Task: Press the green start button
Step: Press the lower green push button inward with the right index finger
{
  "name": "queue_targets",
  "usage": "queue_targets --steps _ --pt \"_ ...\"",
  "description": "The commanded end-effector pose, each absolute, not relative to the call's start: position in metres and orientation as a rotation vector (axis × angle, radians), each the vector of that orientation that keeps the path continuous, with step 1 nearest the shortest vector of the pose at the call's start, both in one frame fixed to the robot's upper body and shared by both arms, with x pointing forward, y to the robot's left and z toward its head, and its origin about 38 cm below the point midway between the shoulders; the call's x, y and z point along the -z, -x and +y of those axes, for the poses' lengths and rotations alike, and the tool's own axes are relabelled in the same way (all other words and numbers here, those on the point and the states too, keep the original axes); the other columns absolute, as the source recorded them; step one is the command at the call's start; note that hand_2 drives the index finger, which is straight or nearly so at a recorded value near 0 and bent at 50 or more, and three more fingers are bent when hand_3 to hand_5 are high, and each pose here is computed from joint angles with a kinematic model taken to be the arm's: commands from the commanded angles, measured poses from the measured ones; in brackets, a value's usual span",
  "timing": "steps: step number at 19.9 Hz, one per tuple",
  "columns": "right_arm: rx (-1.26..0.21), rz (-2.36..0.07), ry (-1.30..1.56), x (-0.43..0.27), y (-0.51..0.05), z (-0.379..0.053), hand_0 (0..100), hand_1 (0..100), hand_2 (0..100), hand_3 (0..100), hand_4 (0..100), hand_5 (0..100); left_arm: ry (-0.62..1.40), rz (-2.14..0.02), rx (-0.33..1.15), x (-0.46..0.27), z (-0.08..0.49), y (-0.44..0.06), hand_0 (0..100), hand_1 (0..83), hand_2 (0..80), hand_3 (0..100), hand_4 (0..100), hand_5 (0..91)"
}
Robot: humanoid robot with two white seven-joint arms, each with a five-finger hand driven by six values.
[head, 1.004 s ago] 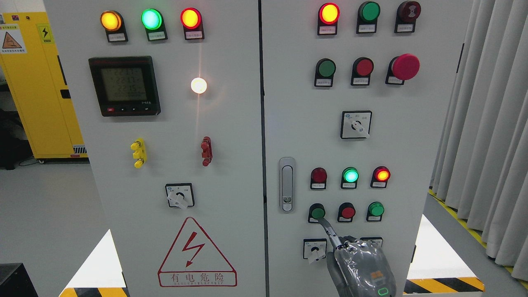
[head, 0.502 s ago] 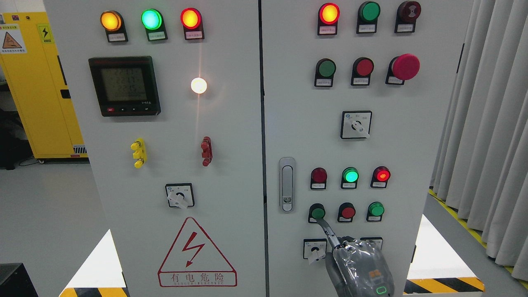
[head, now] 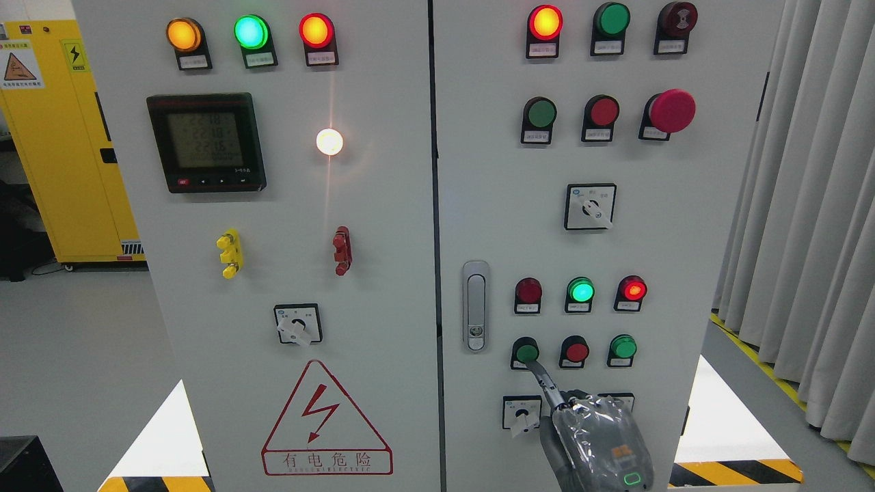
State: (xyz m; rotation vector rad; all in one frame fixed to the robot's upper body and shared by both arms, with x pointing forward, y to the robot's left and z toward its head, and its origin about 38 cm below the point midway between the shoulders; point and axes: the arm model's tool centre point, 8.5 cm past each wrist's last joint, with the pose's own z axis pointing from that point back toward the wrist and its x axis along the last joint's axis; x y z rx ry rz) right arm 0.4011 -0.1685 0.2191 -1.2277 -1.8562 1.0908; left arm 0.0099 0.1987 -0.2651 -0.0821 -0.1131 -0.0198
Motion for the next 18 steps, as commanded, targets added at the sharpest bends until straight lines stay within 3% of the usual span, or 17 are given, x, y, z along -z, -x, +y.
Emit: queue_targets --steps 1,18 --pt "-1.073 -1.853 1.239 -0.2204 -0.4013 -0.1726 88 92 0 76 80 92 0.083 -0.113 0.019 0.2651 0.1986 -0.0099 12 55.6 0.0 0 0 0.0" --pt "-1.088 -1.849 1.227 -0.2197 -0.4039 -0.1695 88 92 0 76 79 92 0.083 -0.113 0.019 0.2651 0.1986 -0.0099 12 55.6 0.0 0 0 0.0"
